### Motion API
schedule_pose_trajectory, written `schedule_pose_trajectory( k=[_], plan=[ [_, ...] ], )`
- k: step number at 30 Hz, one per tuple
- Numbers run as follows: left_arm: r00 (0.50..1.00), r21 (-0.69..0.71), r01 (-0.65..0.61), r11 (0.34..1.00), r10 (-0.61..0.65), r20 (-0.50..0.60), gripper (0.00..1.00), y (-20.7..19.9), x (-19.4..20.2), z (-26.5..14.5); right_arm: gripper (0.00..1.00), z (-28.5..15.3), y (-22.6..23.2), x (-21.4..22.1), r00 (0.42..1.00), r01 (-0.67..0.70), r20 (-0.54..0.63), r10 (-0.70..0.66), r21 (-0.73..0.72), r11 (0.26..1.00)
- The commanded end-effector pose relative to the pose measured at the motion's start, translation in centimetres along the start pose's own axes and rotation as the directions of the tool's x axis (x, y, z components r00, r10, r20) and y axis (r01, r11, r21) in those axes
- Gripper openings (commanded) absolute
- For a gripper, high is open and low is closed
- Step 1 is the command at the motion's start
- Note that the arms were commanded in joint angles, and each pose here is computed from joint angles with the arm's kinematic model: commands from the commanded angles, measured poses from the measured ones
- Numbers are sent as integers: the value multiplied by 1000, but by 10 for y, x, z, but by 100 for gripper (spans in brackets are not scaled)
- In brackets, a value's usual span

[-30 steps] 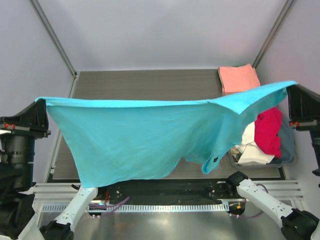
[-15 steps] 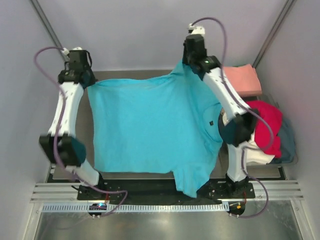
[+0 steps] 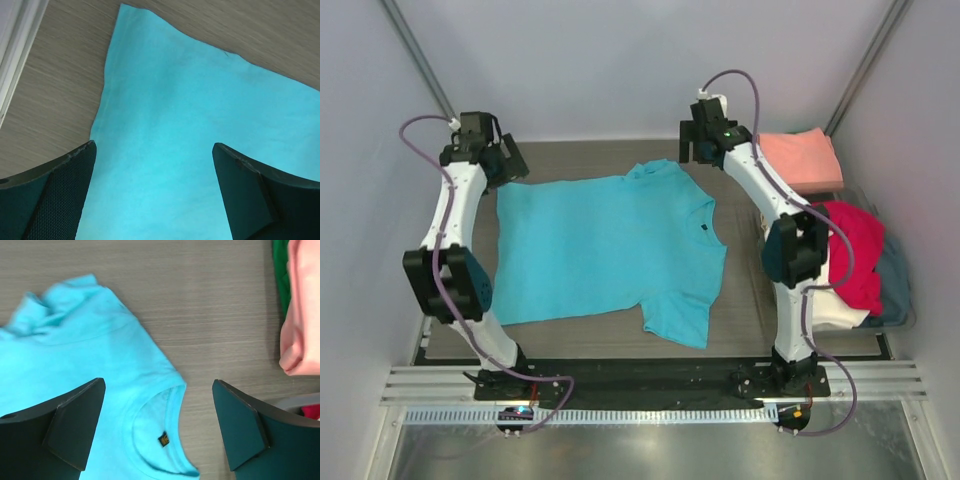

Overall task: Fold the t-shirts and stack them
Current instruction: Flatten the tshirt out

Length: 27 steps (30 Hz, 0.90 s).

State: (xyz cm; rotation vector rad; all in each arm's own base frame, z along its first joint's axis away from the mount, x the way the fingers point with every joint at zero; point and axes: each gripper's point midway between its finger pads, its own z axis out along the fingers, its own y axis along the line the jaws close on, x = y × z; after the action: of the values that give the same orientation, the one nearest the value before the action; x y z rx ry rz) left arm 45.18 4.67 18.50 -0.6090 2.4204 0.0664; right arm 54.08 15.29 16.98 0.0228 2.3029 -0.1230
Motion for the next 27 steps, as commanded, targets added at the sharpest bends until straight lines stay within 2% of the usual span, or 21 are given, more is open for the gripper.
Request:
schedule_pose_trajectory(
  k=[1, 2, 3, 6, 9, 10, 13, 20, 27],
  plan=[
    [998, 16, 14, 1000, -15, 58, 98, 4, 9, -26, 95, -44, 10, -34, 984, -103, 134, 119, -120, 987],
    [997, 23, 27, 999, -29, 74, 98, 6, 11, -33, 94, -35, 12, -14, 989, -103, 94, 115, -125, 987],
    [999, 7, 28, 1000, -28, 41, 98, 12, 30, -26, 94, -35, 16, -8, 989, -109, 83, 123, -150, 983],
    [999, -7, 39, 999, -38, 31, 98, 20, 50, -17, 94, -30, 30, 6, 987, -141, 45, 154, -216, 966],
    [998, -4, 57, 998, -57, 0, 97, 17, 59, -6, 91, -23, 62, 19, 984, -175, -30, 175, -351, 920],
    [998, 3, 63, 998, -63, -6, 97, 15, 60, -3, 91, -27, 78, 21, 982, -186, -61, 177, -431, 883],
    [997, 8, 79, 997, -79, -24, 97, 10, 60, 13, 89, -18, 97, 32, 976, -219, -115, 187, -495, 840],
    [987, -57, 86, 995, -93, -131, 95, 6, 70, 74, 89, 20, 113, 52, 972, -227, -167, 165, -495, 839],
    [980, -88, 81, 993, -95, -173, 93, -1, 66, 124, 89, 68, 120, 73, 970, -219, -195, 143, -461, 860]
  ],
)
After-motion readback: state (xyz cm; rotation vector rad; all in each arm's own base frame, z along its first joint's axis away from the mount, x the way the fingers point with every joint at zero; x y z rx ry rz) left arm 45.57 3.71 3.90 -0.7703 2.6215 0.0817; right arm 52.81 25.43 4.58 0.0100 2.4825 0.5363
